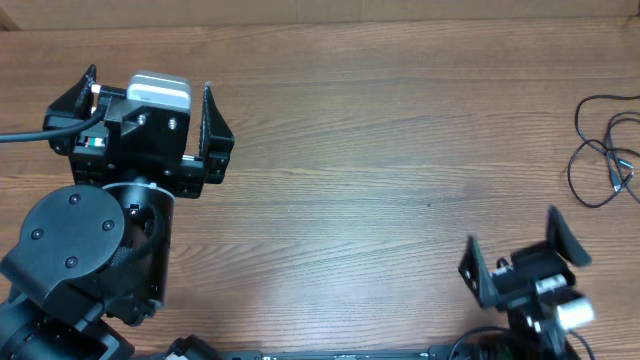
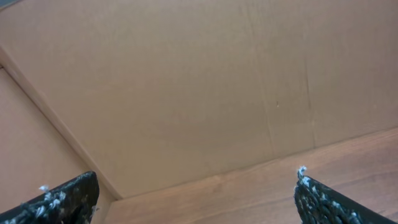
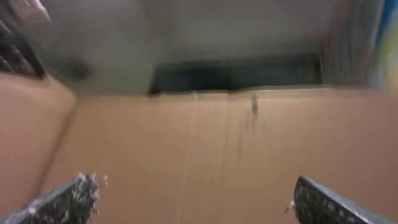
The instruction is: Untangle cables
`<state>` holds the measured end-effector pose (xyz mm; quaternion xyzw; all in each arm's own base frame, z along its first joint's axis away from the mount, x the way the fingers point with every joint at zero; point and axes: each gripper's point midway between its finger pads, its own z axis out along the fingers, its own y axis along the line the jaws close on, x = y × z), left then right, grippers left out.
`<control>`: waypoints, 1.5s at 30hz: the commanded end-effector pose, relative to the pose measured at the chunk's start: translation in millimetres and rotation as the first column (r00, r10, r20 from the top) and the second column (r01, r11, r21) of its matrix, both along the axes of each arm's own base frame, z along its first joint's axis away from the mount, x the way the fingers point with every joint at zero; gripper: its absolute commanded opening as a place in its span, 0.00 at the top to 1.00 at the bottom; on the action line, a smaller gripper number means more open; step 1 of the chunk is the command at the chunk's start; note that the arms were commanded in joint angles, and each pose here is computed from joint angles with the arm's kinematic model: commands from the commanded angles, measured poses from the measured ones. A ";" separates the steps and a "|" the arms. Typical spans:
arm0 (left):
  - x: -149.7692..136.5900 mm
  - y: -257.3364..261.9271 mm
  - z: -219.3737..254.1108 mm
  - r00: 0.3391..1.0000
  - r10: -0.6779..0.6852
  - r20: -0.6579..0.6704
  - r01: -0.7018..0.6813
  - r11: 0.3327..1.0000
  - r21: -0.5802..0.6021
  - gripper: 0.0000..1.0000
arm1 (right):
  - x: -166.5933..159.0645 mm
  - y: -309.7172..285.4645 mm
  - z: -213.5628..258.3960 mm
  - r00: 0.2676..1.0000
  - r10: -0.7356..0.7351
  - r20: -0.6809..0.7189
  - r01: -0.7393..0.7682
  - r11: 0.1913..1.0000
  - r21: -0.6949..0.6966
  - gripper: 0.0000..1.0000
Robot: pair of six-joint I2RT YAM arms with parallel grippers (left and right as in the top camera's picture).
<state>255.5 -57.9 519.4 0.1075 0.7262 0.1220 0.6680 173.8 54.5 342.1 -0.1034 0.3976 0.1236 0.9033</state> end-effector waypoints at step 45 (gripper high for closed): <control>1.5 -48.0 16.2 0.966 -0.251 0.063 0.254 0.966 -0.047 0.00 | 73.1 -51.9 -172.0 0.668 -0.285 -0.687 0.313 0.946 -0.088 0.00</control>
